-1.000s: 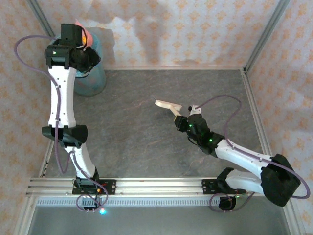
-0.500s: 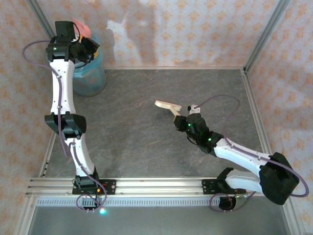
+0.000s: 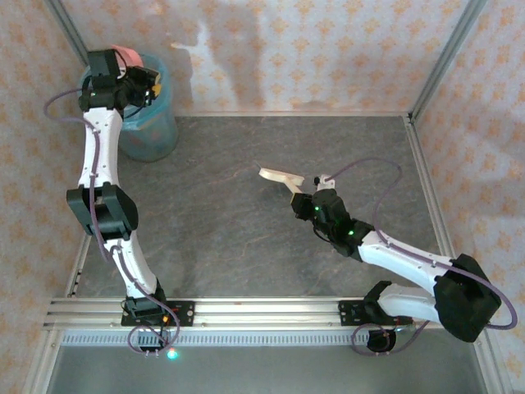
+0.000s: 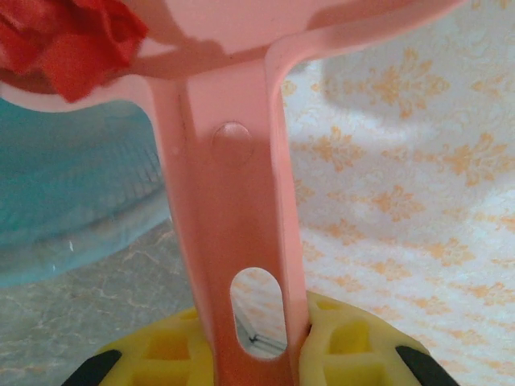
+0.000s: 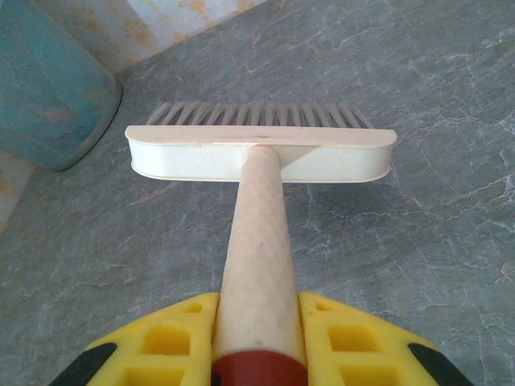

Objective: Sweep away the paper scraps from the table

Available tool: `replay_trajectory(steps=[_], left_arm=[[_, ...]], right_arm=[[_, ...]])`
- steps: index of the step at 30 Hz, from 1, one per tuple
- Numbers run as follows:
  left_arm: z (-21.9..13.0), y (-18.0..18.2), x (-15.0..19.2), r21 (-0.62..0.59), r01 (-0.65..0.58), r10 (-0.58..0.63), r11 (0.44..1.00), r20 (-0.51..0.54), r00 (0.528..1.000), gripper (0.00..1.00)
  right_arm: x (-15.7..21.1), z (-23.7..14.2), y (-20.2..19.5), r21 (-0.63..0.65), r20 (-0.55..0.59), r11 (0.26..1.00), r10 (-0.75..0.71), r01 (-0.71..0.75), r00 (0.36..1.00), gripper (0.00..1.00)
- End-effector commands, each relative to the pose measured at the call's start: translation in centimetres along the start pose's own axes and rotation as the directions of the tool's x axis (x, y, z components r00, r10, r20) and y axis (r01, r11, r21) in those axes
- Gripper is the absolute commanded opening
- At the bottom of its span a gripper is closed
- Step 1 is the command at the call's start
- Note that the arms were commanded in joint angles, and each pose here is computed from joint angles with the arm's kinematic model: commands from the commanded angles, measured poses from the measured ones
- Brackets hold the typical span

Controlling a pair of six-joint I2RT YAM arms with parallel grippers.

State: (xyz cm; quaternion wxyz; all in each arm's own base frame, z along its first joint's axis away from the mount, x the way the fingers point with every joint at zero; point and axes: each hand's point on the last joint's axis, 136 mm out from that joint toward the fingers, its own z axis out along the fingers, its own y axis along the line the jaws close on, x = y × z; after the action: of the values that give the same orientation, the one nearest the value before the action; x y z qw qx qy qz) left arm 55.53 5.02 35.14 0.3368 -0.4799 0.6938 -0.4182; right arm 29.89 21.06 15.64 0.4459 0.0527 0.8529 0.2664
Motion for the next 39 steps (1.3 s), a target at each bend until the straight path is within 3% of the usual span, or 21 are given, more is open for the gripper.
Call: replay_trajectory(steps=[1,19,30,39], left_arm=[[-4.3,-7.0,0.8,0.225,-0.062,0.058,0.972,0.024,0.998,0.0],[-5.0,-7.6,1.5,0.357,0.039,-0.021,0.933,-0.054,0.998,0.0],[-8.3,-8.7,2.9,0.349,-0.076,0.08,0.934,0.001,0.997,0.0],[-12.2,-9.0,8.2,0.369,-0.169,0.174,0.914,0.02,0.984,0.0]], right_arm=[[-1.9,-0.3,1.7,-0.038,0.049,0.999,-0.006,0.008,0.999,0.0],[-1.9,-0.3,1.7,-0.039,0.051,0.999,-0.007,0.009,0.999,0.0],[-1.9,-0.3,1.6,-0.036,0.052,0.999,-0.005,0.007,0.999,0.0],[-1.9,-0.2,1.5,-0.026,0.053,1.0,-0.004,0.005,0.999,0.0]])
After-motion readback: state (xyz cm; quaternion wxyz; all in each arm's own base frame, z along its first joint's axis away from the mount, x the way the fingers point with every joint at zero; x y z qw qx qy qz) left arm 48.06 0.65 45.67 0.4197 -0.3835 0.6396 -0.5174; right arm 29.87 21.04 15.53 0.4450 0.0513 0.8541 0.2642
